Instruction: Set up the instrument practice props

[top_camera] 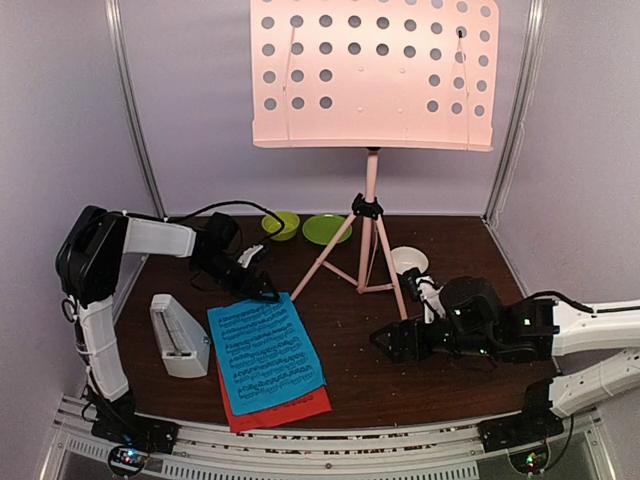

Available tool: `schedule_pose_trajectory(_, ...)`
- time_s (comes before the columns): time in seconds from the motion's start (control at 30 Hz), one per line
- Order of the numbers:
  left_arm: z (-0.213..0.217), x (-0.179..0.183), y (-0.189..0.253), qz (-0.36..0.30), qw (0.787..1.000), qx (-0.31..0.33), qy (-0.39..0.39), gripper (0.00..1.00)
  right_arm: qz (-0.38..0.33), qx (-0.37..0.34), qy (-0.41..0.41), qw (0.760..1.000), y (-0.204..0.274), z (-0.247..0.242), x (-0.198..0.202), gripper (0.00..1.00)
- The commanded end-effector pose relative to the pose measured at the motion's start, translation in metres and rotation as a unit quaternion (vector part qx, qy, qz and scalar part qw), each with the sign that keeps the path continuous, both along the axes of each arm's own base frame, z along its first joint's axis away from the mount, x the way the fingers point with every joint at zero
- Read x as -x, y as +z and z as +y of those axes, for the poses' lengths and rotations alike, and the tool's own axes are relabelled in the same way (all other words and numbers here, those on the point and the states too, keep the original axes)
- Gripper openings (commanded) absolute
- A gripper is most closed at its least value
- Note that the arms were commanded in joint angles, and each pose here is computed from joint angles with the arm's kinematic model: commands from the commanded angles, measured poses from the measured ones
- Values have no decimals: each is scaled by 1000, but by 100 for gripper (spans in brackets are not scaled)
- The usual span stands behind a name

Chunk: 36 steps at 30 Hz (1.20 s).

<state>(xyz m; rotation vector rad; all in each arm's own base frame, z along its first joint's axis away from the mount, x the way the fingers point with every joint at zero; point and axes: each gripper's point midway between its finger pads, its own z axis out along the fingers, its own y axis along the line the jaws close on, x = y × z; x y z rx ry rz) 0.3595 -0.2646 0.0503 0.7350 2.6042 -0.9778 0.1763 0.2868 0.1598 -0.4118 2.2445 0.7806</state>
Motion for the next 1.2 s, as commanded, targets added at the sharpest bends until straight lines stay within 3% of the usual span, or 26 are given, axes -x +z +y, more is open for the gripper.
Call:
schedule_pose_trajectory(0.0,-7,4,7,-8,999,30,-36,83,-13,-16,-8,1000,20,6,-4,99)
schedule_pose_trajectory(0.2,-3,-13,30,-25,997,68,-34,84,-11,-15,-5,1000,23,10,-3,98)
schedule_pose_trajectory(0.37,13,-32,22,-18,999,42,-14,87,-9,-11,-8,1000,19,8,-1,99)
schedule_pose_trajectory(0.7,17,-11,-14,50,997,27,-48,84,-11,-3,-12,1000,17,6,-2,98)
schedule_pose_trajectory(1.17,13,8,-3,57,994,60,-67,44,-16,-11,6,1000,17,23,-4,98)
